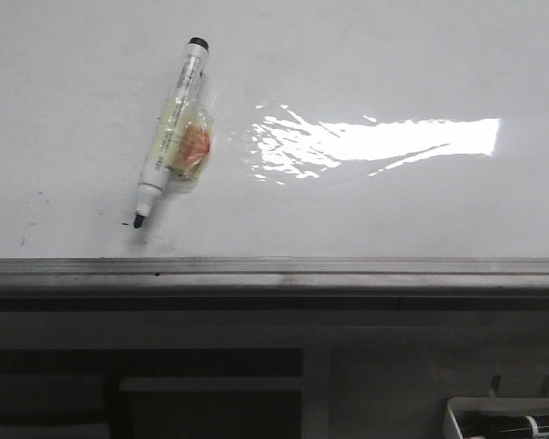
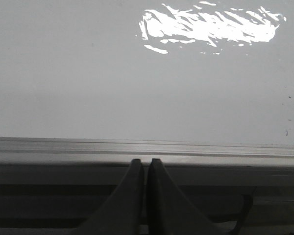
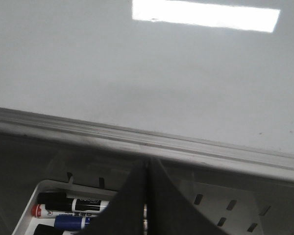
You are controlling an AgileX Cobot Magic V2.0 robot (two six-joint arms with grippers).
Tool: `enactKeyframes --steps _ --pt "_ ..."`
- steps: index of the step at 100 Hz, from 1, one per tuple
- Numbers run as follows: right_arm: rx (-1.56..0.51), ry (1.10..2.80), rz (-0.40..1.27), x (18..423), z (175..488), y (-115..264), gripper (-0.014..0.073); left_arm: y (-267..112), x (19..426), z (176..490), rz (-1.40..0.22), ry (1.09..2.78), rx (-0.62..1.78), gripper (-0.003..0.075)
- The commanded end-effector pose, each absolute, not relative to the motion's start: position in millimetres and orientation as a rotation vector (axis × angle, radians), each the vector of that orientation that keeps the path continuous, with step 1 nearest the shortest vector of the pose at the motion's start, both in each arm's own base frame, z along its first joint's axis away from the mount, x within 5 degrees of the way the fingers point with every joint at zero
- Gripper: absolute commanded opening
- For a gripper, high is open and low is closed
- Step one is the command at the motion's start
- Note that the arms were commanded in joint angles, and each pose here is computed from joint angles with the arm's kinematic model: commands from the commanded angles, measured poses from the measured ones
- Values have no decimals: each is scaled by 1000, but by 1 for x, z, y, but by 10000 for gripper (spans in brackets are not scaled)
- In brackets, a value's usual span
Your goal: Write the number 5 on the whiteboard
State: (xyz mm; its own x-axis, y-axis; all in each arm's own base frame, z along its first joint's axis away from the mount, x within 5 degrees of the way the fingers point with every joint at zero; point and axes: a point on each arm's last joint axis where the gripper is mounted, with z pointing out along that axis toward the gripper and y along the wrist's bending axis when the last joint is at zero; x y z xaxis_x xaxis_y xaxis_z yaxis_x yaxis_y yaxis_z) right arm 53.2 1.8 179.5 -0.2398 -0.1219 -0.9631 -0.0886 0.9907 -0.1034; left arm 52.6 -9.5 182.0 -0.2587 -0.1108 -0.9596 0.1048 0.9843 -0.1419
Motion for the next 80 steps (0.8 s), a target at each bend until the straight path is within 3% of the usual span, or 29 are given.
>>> enactKeyframes --steps 1,80 --pt "-164 1808 -51 53 173 1 -64 -9 53 182 -219 1761 -30 -20" --pt "-173 1796 -64 53 174 1 -64 -9 53 182 -219 1761 -30 -20"
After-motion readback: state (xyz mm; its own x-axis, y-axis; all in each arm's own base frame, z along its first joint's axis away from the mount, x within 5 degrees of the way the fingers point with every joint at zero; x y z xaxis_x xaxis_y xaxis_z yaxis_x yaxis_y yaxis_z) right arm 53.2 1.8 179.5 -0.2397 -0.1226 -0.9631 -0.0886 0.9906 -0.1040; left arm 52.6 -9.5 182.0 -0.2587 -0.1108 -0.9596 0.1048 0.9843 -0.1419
